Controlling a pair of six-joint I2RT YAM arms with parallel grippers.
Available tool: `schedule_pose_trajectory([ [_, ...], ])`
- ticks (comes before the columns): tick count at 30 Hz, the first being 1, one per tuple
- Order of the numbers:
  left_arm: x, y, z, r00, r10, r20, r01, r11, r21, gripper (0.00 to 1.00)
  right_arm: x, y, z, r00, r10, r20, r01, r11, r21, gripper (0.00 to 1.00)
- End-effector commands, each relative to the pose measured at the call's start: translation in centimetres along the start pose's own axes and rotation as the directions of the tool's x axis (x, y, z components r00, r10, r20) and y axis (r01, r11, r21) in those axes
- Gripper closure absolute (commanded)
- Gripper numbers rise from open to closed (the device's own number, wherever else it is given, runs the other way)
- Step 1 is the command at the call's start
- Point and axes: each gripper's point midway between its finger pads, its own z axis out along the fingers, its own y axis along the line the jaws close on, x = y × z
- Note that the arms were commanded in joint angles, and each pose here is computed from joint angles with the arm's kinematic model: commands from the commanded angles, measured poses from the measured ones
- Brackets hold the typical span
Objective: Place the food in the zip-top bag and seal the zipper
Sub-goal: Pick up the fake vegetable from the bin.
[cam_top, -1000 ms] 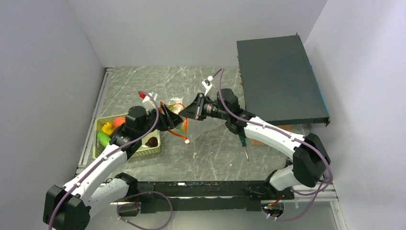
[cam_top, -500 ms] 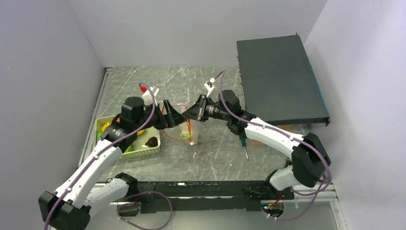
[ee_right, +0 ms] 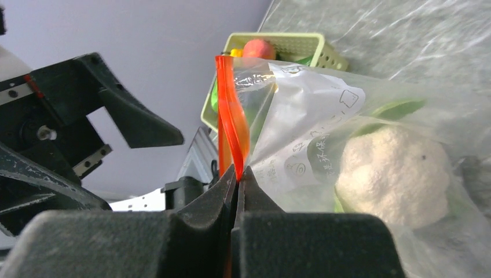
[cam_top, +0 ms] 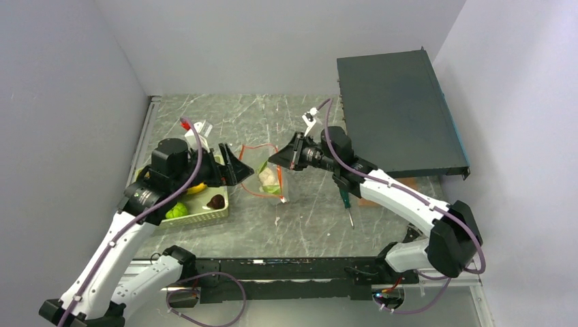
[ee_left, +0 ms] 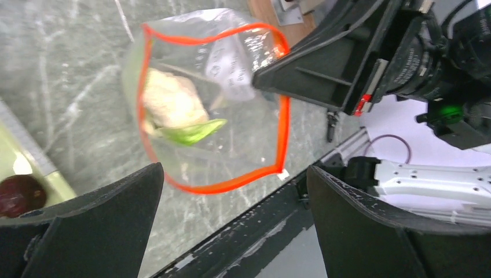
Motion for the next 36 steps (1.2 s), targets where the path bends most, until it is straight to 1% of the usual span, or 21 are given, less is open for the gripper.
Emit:
schedule_pose_trajectory([
  [1, -1.1, 3.0, -2.7, 0.995, 0.095, 0.041, -0.084, 0.972, -0.219, 0.02, -2.4, 0.2, -1.7, 0.991, -0.103, 0.089, 0.097, 0.993, 0.066, 1.00],
  [4, -1.1, 5.8, -4.3, 0.991, 0.121, 0.053, -0.093, 0.924, -0.371, 0.02, -3.2, 0.2, -2.5, 0.983, -0.141, 0.114, 0.130, 0.987, 0.099, 1.00],
  [7, -0.8, 9.1, -5.5, 0.989, 0.136, 0.062, -0.084, 0.850, -0.520, 0.01, -3.5, 0.4, -2.8, 0.979, -0.164, 0.123, 0.151, 0.983, 0.105, 1.00],
  [10, 0.1, 12.2, -5.8, 0.991, 0.123, 0.058, -0.058, 0.771, -0.634, 0.00, -3.4, 0.7, -2.6, 0.979, -0.175, 0.107, 0.165, 0.982, 0.091, 1.00],
  [13, 1.2, 14.2, -5.1, 0.994, 0.106, 0.021, -0.062, 0.723, -0.688, 0.00, -3.2, 0.8, -2.3, 0.980, -0.182, 0.082, 0.175, 0.981, 0.083, 1.00],
  [16, 2.7, 16.0, -4.0, 0.996, 0.065, -0.053, -0.083, 0.683, -0.726, 0.00, -3.2, 1.1, -2.3, 0.980, -0.188, 0.072, 0.183, 0.980, 0.075, 1.00],
  [18, 3.5, 17.5, -3.6, 0.995, 0.036, -0.093, -0.094, 0.637, -0.765, 0.00, -3.3, 1.7, -2.5, 0.975, -0.207, 0.079, 0.202, 0.977, 0.068, 1.00],
  [20, 4.1, 18.8, -3.4, 0.994, 0.002, -0.109, -0.089, 0.586, -0.805, 0.00, -3.5, 2.0, -2.6, 0.970, -0.231, 0.080, 0.225, 0.971, 0.079, 1.00],
  [22, 4.4, 19.6, -3.2, 0.994, -0.033, -0.108, -0.072, 0.556, -0.828, 0.00, -3.4, 2.2, -2.5, 0.964, -0.256, 0.068, 0.248, 0.964, 0.099, 1.00],
  [24, 4.5, 20.1, -3.4, 0.995, -0.063, -0.079, -0.035, 0.518, -0.855, 0.00, -3.1, 2.6, -2.4, 0.958, -0.281, 0.057, 0.274, 0.956, 0.108, 1.00],
  [27, 3.8, 20.8, -4.6, 0.998, -0.061, 0.016, 0.042, 0.452, -0.891, 0.00, -2.6, 3.1, -2.1, 0.947, -0.318, 0.046, 0.312, 0.944, 0.109, 1.00],
  [29, 3.0, 21.2, -5.2, 0.997, -0.031, 0.068, 0.075, 0.437, -0.896, 0.00, -2.6, 3.1, -1.9, 0.946, -0.323, 0.040, 0.317, 0.942, 0.112, 1.00],
  [32, 1.3, 21.9, -5.8, 0.997, 0.000, 0.083, 0.075, 0.437, -0.896, 0.01, -2.4, 3.1, -1.9, 0.946, -0.322, 0.037, 0.316, 0.943, 0.106, 1.00],
  [35, -0.9, 23.2, -8.1, 0.990, 0.006, 0.143, 0.131, 0.361, -0.923, 0.00, -2.3, 3.1, -1.8, 0.946, -0.322, 0.034, 0.317, 0.942, 0.105, 1.00],
  [36, -1.6, 23.5, -8.6, 0.986, 0.009, 0.164, 0.150, 0.356, -0.922, 0.00, -2.2, 3.0, -1.8, 0.946, -0.322, 0.028, 0.317, 0.942, 0.109, 1.00],
])
